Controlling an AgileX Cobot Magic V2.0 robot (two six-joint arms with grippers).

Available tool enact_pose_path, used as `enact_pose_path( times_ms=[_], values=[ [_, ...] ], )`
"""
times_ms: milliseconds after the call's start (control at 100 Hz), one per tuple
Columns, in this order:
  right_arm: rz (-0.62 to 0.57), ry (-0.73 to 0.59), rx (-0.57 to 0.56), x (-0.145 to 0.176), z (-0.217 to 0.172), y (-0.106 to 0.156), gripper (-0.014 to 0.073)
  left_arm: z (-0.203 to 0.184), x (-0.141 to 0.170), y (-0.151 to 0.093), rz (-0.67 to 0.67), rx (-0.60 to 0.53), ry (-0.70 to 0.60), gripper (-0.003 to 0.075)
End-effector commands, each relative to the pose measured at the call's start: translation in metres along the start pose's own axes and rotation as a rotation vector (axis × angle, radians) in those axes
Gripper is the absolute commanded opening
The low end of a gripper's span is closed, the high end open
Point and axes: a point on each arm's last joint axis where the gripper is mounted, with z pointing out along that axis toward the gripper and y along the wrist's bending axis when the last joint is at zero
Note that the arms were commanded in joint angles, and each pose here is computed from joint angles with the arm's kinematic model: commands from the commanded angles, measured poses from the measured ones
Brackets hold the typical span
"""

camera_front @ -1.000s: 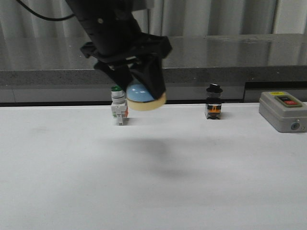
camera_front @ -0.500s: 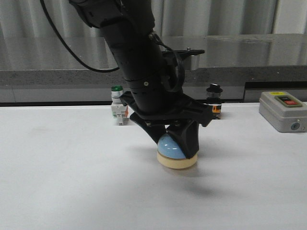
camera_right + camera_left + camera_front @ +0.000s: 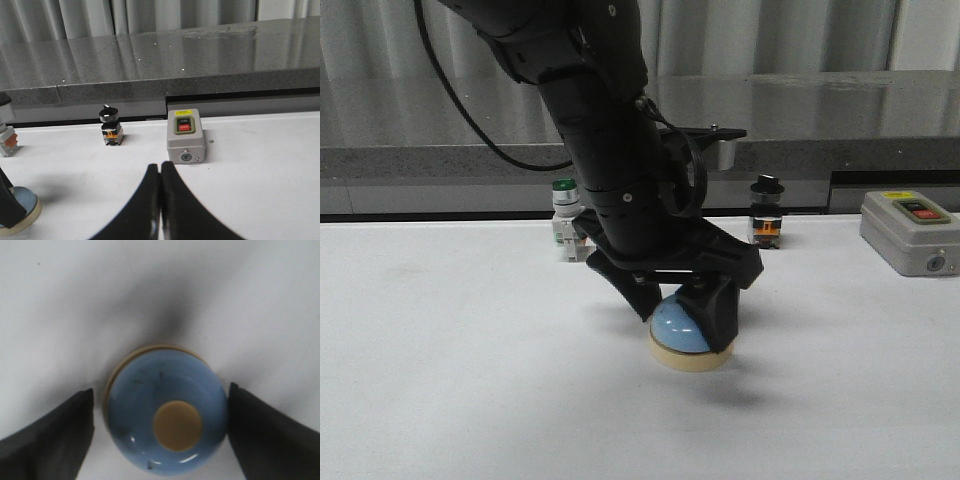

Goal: Place and press bell with both arms
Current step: 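Open the left gripper and lift it away from the bell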

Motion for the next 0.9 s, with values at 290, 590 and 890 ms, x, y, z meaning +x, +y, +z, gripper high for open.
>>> enact_pose_path(
  times_ms=[290,590,890],
  values=[
    [-0.007,-0.114,-0.003,-0.013,-0.002,0.001,-0.0060,-0.065,-0.027,-0.014,0.021,0.026,-0.158,0.0657],
    [-0.007,-0.114,-0.003,-0.013,-0.002,0.001,-0.0060,-0.135,-0.026,0.004,-0.056,-0.008,-0.379,0.0657],
    [-0.007,-0.114,-0.003,-0.013,-0.002,0.001,-0.0060,-0.202,0.029,0.053,-0.222,-0.129,-0.577,0.0657]
  ],
)
